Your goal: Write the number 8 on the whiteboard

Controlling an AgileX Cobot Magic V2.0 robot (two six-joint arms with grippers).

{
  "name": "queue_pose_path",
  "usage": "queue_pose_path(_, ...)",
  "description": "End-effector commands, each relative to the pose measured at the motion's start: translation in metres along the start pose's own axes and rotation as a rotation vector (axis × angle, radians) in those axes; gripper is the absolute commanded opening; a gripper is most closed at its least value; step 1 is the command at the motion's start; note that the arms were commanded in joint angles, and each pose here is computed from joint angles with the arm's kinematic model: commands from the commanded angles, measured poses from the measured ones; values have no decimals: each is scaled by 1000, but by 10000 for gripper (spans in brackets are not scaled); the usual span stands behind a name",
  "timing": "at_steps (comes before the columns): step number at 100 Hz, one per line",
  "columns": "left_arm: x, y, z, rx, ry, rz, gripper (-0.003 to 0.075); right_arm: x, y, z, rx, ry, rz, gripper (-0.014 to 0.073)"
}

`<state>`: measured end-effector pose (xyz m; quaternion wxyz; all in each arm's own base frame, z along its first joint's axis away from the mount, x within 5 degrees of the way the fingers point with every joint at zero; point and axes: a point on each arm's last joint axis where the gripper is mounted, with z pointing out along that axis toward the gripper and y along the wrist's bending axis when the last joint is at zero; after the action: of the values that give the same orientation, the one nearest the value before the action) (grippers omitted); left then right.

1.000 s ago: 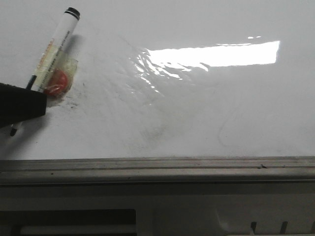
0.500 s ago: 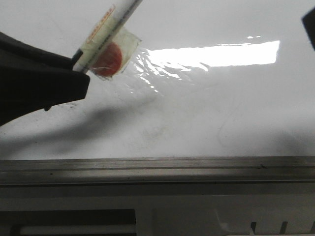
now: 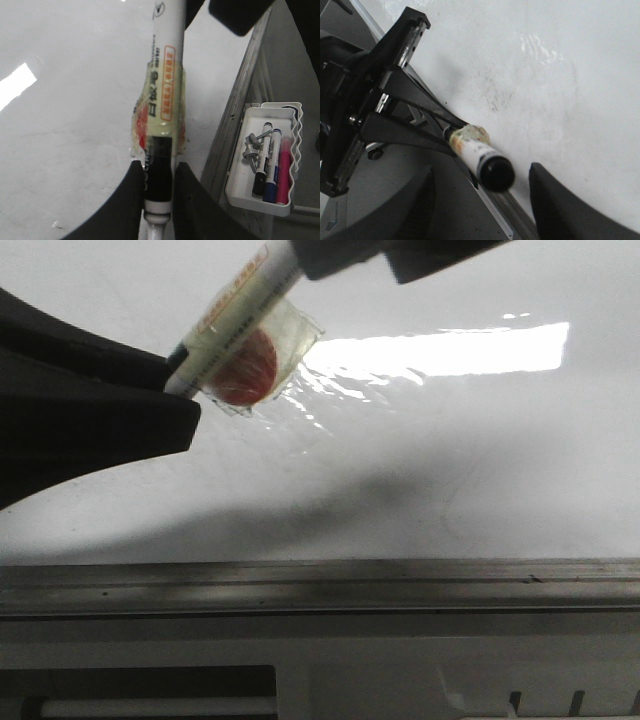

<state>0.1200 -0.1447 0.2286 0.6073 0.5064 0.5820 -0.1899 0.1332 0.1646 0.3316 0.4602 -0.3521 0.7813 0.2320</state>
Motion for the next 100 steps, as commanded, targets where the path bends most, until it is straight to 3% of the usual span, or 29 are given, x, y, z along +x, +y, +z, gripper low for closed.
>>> queue_pose_path(1,-18,5,2,-15,-116,-7,-20,-24,2,2,-13,-109,6,363)
queue_pose_path(15,-18,4,2,-8,-116,3,-20,-27,3,17,-14,-81,15,309)
queue_pose_path(32,-18,4,2,-10,-116,1,-11,-26,3,27,-19,-74,39,38)
queue_pose_path(41,-18,4,2,-10,-111,1,85,-26,3,27,-19,-74,39,-73)
queue_pose_path(52,-17,4,2,-9,-109,1,279,-26,3,27,-19,-72,39,-70)
queue_pose_path(59,-17,4,2,-8,-107,-18,340,-26,3,27,-18,-72,37,-71)
queue_pose_path(77,-21,8,-10,-54,-93,-153,342,-25,2,26,-14,-67,39,-70)
queue_pose_path(92,-23,21,-36,-211,-41,-334,342,-27,-8,21,21,-67,77,-62)
queue_pose_path(100,-29,26,-52,-267,-85,-349,342,-32,-16,14,53,-70,95,-60)
